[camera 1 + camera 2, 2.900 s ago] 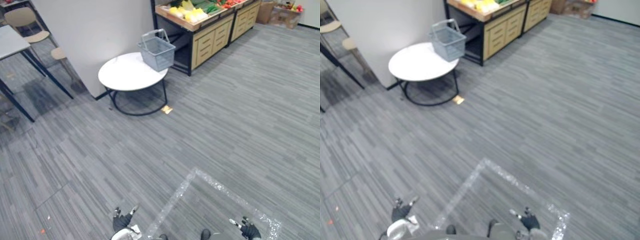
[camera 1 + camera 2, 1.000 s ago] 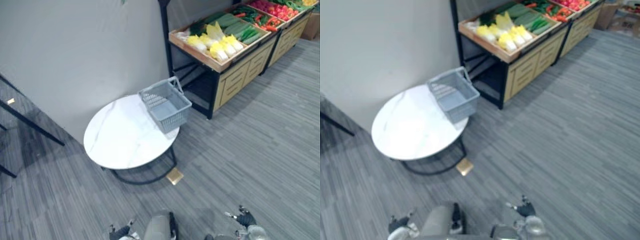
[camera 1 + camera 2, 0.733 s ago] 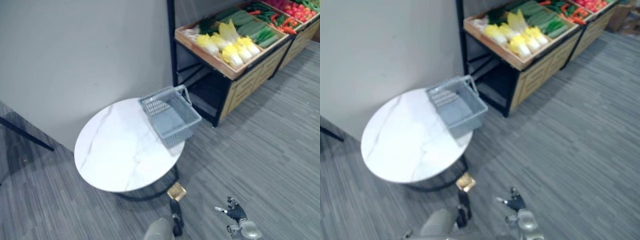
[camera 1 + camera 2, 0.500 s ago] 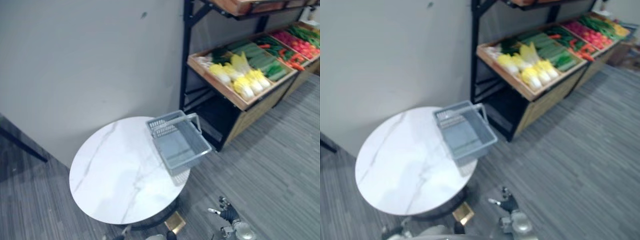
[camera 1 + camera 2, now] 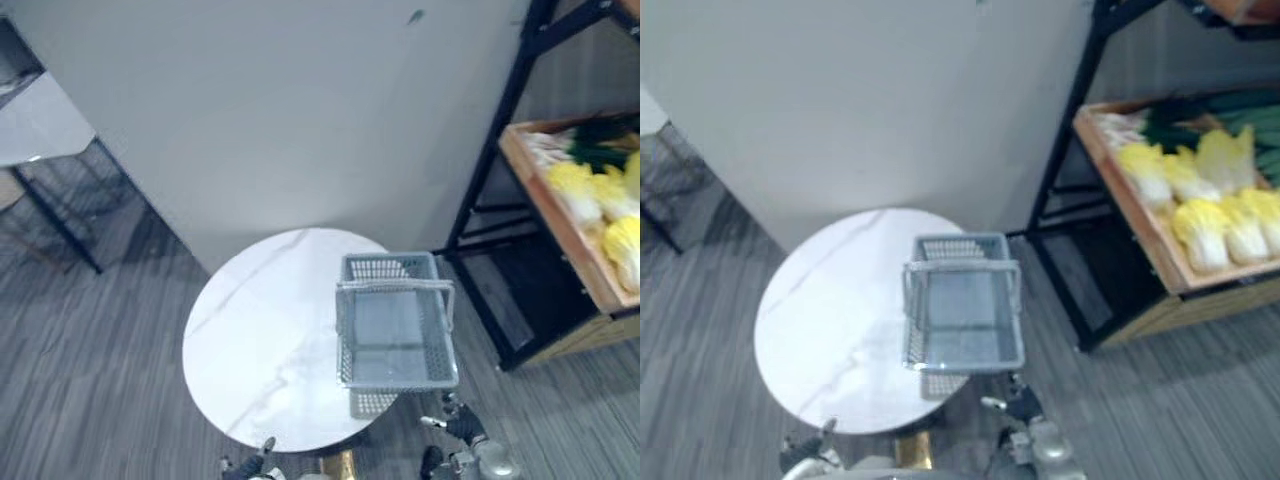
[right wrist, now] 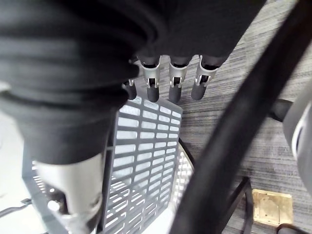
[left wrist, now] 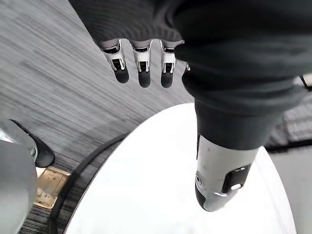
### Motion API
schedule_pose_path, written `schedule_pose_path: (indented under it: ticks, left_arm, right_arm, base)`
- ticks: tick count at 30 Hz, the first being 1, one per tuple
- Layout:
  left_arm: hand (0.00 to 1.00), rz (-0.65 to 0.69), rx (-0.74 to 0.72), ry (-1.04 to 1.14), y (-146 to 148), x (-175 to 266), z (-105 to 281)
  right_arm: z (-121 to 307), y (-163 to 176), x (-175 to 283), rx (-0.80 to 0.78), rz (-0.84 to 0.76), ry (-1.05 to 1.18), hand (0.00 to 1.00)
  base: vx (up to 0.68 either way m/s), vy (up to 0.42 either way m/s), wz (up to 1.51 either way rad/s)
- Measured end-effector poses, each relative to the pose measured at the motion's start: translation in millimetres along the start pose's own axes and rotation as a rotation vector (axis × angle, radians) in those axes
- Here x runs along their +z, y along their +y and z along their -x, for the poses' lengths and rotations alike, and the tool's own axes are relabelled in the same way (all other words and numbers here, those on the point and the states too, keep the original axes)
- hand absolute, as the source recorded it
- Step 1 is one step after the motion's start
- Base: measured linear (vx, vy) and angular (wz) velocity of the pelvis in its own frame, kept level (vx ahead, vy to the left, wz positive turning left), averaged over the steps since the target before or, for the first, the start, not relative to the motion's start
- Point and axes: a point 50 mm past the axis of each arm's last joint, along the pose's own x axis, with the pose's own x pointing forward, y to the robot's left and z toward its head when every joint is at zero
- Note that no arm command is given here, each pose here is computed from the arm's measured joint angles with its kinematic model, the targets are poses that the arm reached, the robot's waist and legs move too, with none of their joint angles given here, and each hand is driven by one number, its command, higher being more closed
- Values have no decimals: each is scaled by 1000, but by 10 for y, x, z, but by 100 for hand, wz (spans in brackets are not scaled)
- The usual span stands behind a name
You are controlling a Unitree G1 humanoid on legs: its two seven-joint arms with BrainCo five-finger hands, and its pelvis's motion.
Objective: Pick vegetable in the basket
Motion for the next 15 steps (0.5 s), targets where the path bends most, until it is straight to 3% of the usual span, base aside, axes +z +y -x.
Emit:
schedule_pose_path:
  ticks: [5, 10, 15]
  left_arm:
    - [0, -28, 24, 36, 36, -95, -1]
    - [0, -42, 67, 30, 136, -80, -52]
    - [0, -41, 139, 74, 299, -157, -88]
  right_arm:
    - [36, -233, -52, -128, -77, 13, 0]
    - [59, -248, -157, -213, -201, 52, 0]
    - [342, -686, -573, -482, -313, 197, 0]
  base:
    - [50, -115, 73]
    - [-83, 9, 18]
    - [-68, 36, -5]
